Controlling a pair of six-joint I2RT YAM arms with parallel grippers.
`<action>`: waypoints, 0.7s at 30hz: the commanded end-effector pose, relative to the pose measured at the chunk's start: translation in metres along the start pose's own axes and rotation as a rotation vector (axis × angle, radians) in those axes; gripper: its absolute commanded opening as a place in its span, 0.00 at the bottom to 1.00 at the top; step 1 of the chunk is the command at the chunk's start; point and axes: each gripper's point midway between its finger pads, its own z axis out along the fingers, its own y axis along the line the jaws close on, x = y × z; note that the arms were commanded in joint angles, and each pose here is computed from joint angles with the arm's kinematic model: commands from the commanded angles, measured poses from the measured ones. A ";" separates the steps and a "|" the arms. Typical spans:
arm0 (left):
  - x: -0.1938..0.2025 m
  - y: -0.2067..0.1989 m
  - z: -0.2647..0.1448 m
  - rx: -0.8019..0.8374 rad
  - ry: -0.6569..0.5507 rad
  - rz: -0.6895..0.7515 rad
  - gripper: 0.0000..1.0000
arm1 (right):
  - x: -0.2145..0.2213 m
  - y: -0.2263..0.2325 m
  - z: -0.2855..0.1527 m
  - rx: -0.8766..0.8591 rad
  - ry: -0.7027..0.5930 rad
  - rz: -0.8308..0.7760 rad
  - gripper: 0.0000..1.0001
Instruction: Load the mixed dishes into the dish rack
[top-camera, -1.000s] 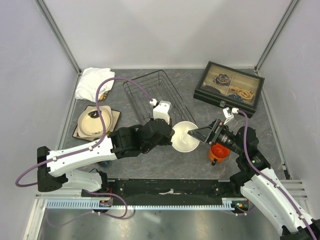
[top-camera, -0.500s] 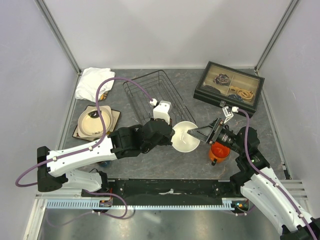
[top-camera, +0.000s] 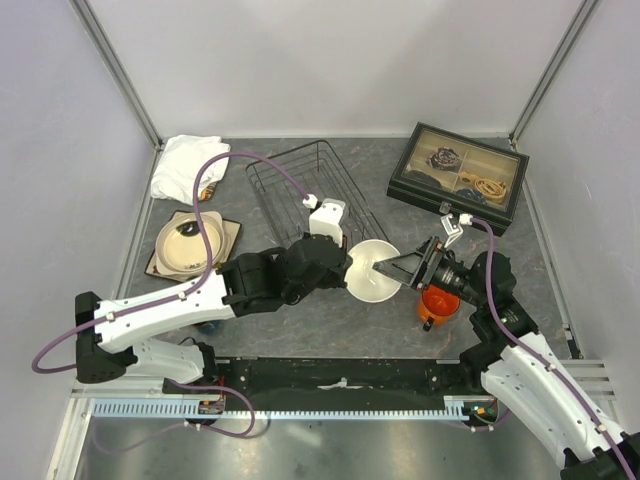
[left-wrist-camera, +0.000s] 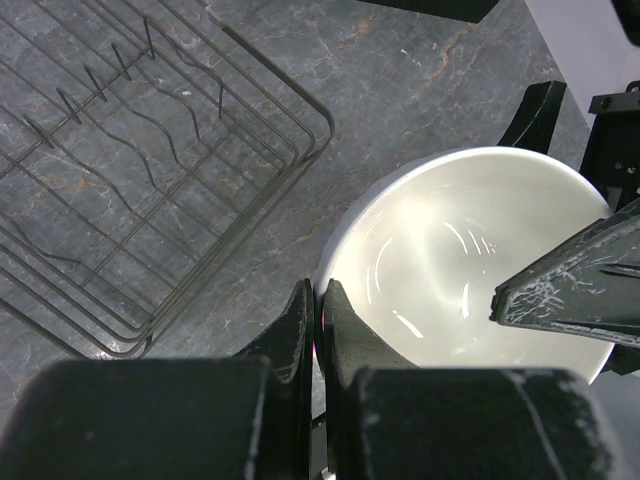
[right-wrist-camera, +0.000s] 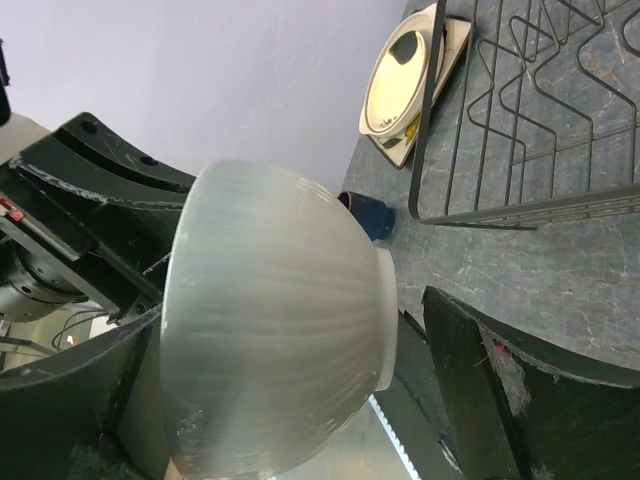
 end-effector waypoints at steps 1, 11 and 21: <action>-0.048 -0.021 -0.005 0.054 -0.136 -0.052 0.02 | 0.005 0.005 0.000 -0.021 0.033 -0.007 0.98; -0.045 -0.025 0.002 0.056 -0.126 -0.044 0.02 | 0.004 0.012 0.000 -0.044 0.044 -0.006 0.98; -0.045 -0.024 0.005 0.045 -0.130 -0.034 0.02 | 0.008 0.014 -0.002 -0.052 0.059 0.008 0.85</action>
